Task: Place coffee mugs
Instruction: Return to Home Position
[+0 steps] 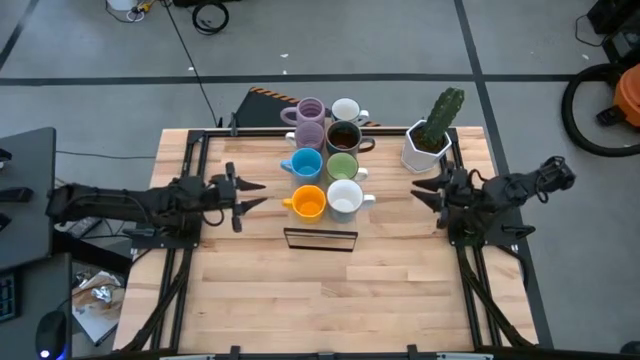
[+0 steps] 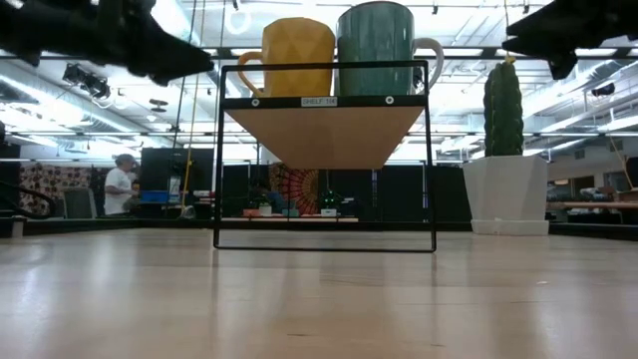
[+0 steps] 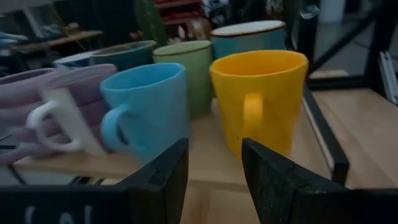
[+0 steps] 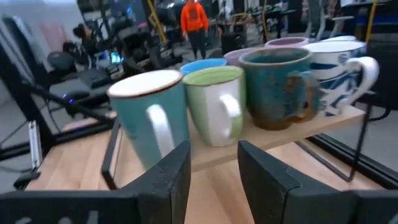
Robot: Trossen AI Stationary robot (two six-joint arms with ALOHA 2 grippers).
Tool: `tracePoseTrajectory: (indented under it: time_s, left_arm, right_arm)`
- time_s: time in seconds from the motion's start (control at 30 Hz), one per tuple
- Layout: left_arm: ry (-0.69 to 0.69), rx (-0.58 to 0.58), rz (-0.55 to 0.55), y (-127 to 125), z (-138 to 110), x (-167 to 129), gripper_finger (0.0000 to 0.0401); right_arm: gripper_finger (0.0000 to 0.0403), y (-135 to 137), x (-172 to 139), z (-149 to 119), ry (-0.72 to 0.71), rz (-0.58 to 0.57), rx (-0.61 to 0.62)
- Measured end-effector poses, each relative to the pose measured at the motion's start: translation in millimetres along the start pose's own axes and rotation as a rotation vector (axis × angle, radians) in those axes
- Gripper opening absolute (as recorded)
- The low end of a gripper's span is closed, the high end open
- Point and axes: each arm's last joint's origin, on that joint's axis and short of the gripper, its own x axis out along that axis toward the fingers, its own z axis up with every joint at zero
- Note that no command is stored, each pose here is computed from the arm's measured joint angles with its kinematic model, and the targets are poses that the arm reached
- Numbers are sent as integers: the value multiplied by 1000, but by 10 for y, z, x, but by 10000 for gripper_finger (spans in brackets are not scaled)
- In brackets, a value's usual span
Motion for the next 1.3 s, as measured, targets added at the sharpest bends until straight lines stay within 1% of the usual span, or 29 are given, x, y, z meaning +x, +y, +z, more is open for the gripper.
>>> tracePoseTrajectory:
  time_s: [0.13,0.37,0.47,0.63,0.7,0.77,0.83,0.9,0.97,1.07,1.13,1.2,1.3]
  left_arm:
    - [-55,-24,38,11,-149,-118,155]
    - [-84,-55,20,22,-301,-320,155]
    - [-101,-72,1,21,-366,-394,155]
    - [-134,-95,-24,12,-485,-478,155]
    - [-159,-104,-37,6,-532,-502,155]
    - [-180,-111,-42,1,-576,-517,155]
    - [-190,-154,-46,-3,-611,-522,155]
    - [-151,-205,-54,-14,-676,-507,155]
    - [-126,-251,-61,-19,-698,-497,155]
    - [-105,-388,-70,-23,-712,-489,155]
    - [-102,-459,-73,-23,-711,-487,155]
    - [-101,-496,-74,-23,-711,-485,155]
    - [-101,-499,-73,-23,-713,-484,155]
  right_arm:
    - [139,-87,-68,-34,-45,-4,34]
    - [137,-207,-162,-175,-105,-24,59]
    - [138,-212,-130,-261,-108,-58,76]
    - [136,-185,-49,-416,-116,-55,131]
    - [136,-174,-9,-483,-139,-63,153]
    - [136,-172,37,-574,-175,-103,180]
    - [136,-175,72,-656,-211,-137,225]
    - [136,-174,98,-731,-232,-143,259]
    - [136,-175,124,-820,-222,-143,245]
    - [137,-167,134,-865,-171,-117,203]
    - [137,-160,136,-867,-167,-92,195]
    - [137,-155,136,-866,-166,-78,197]
    - [137,-149,137,-866,-161,-58,199]
